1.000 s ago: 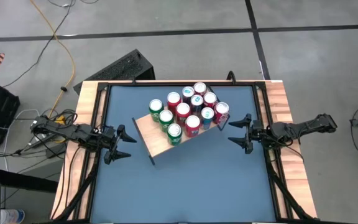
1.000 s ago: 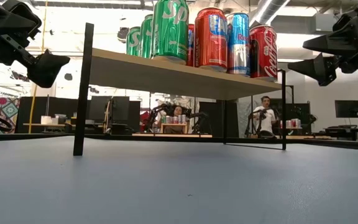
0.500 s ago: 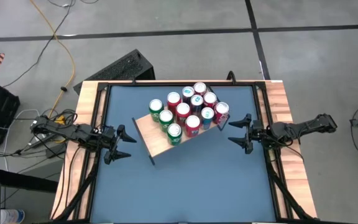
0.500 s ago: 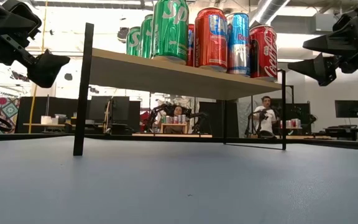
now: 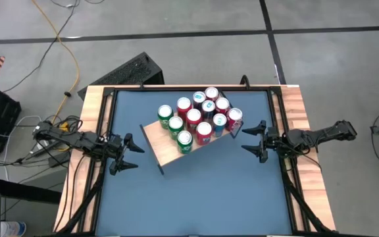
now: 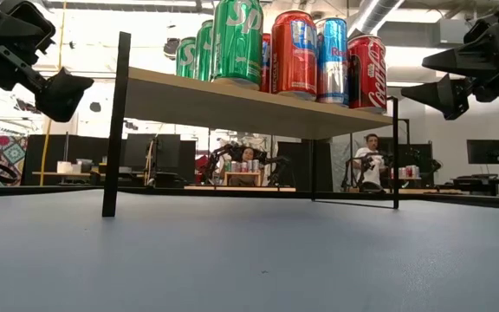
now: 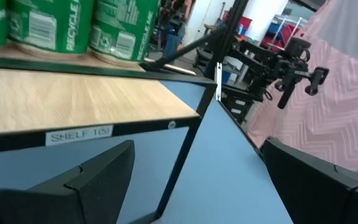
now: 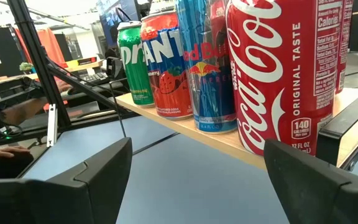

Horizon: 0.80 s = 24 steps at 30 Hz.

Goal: Place canned beverage on shelf
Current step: Return to Home Position

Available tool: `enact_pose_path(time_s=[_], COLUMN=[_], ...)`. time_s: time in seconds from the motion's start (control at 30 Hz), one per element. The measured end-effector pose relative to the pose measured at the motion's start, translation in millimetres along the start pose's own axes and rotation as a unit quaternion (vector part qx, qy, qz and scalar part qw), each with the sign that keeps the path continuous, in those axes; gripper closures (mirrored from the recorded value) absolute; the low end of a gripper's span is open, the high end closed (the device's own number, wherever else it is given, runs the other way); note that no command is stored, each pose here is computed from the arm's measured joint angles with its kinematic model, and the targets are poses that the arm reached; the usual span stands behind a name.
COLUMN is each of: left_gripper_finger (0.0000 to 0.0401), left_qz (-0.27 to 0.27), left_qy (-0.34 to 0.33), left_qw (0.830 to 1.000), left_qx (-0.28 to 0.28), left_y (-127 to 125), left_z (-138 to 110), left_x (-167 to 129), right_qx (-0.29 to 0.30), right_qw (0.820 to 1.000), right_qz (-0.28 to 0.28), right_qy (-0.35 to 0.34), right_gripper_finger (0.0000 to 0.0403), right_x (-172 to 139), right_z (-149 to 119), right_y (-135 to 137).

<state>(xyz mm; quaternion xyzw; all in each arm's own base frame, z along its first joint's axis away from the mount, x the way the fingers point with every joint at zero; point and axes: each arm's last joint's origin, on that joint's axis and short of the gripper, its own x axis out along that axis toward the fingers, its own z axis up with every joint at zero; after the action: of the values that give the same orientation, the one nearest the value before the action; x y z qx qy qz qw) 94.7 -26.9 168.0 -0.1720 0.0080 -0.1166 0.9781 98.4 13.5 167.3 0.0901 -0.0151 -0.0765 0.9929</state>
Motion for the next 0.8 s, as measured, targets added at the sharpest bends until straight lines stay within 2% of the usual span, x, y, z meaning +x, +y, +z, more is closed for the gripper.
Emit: enact_pose_path(time_s=[0.8], left_gripper_finger=[0.0060], left_qz=[-0.004], left_qy=[0.009], left_qw=[1.000], left_qx=[0.000], left_y=[-0.8], left_z=[-1.5], left_x=[0.8], right_qx=[0.000], right_qw=[1.000], right_qz=[0.000], right_qy=[-0.001], right_gripper_finger=[0.0055], right_x=[0.0], right_z=[0.3], right_y=[0.0])
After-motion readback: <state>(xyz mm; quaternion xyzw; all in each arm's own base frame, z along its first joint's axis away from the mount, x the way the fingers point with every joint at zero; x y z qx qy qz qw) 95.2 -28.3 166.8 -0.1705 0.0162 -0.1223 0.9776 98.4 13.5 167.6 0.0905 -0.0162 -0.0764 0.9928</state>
